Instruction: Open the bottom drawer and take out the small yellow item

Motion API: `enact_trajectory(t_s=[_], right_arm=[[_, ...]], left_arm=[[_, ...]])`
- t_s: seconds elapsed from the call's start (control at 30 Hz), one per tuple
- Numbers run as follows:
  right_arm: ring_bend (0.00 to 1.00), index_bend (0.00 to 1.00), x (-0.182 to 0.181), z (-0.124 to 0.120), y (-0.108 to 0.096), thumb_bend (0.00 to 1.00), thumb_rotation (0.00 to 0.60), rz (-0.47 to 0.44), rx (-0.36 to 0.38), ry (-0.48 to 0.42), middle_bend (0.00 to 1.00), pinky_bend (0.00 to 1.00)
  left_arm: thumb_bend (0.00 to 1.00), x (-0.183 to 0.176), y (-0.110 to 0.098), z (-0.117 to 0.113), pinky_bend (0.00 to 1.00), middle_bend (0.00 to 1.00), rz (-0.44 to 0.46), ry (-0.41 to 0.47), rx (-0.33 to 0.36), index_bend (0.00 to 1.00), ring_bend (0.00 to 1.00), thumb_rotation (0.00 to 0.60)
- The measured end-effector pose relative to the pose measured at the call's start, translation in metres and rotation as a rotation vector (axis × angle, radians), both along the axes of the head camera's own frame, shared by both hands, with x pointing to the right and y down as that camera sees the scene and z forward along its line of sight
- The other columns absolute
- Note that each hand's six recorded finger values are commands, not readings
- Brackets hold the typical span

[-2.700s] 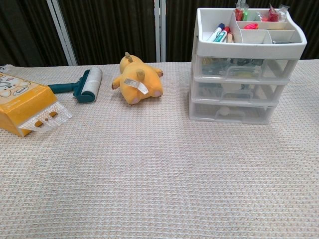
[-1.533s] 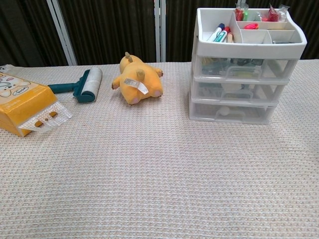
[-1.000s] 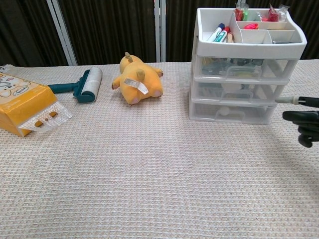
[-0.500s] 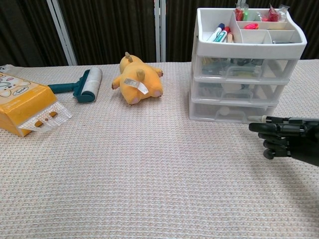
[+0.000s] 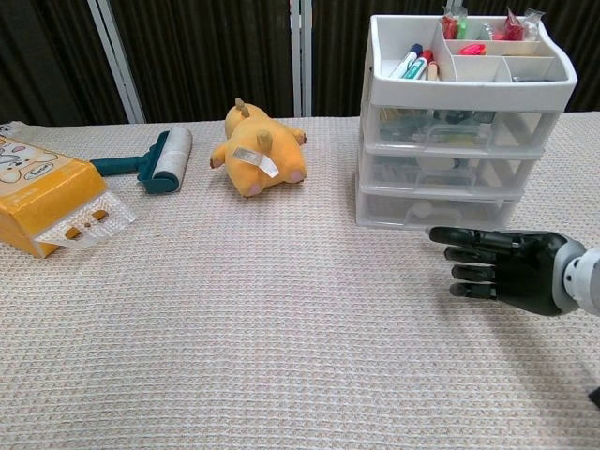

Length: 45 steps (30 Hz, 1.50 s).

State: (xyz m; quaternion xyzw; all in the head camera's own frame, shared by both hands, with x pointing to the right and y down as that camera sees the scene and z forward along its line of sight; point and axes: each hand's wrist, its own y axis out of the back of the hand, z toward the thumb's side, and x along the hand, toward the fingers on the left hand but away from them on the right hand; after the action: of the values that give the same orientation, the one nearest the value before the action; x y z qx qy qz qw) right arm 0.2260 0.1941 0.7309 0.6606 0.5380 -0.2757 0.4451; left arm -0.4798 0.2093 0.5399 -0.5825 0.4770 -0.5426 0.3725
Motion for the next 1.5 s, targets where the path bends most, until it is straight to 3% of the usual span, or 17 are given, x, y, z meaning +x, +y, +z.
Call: enact_trajectory(t_s=[0.97, 1.3, 1.5], right_arm=[[0.87, 0.18, -0.014, 0.025, -0.024, 0.23, 0.6, 0.136, -0.04, -0.089, 0.86, 0.7], [0.87, 0.26, -0.01, 0.034, -0.032, 0.23, 0.6, 0.238, -0.074, -0.13, 0.86, 0.7], [0.87, 0.32, -0.013, 0.038, -0.028, 0.23, 0.6, 0.253, -0.114, -0.158, 0.86, 0.7]], left_arm=[[0.16, -0.001, 0.001, -0.002, 0.0, 0.0, -0.006, -0.003, -0.003, 0.0, 0.0, 0.6], [0.16, -0.001, 0.002, -0.004, 0.0, 0.0, -0.007, -0.008, 0.004, 0.0, 0.0, 0.6], [0.16, -0.002, 0.003, -0.003, 0.0, 0.0, -0.007, -0.011, -0.001, 0.0, 0.0, 0.6]])
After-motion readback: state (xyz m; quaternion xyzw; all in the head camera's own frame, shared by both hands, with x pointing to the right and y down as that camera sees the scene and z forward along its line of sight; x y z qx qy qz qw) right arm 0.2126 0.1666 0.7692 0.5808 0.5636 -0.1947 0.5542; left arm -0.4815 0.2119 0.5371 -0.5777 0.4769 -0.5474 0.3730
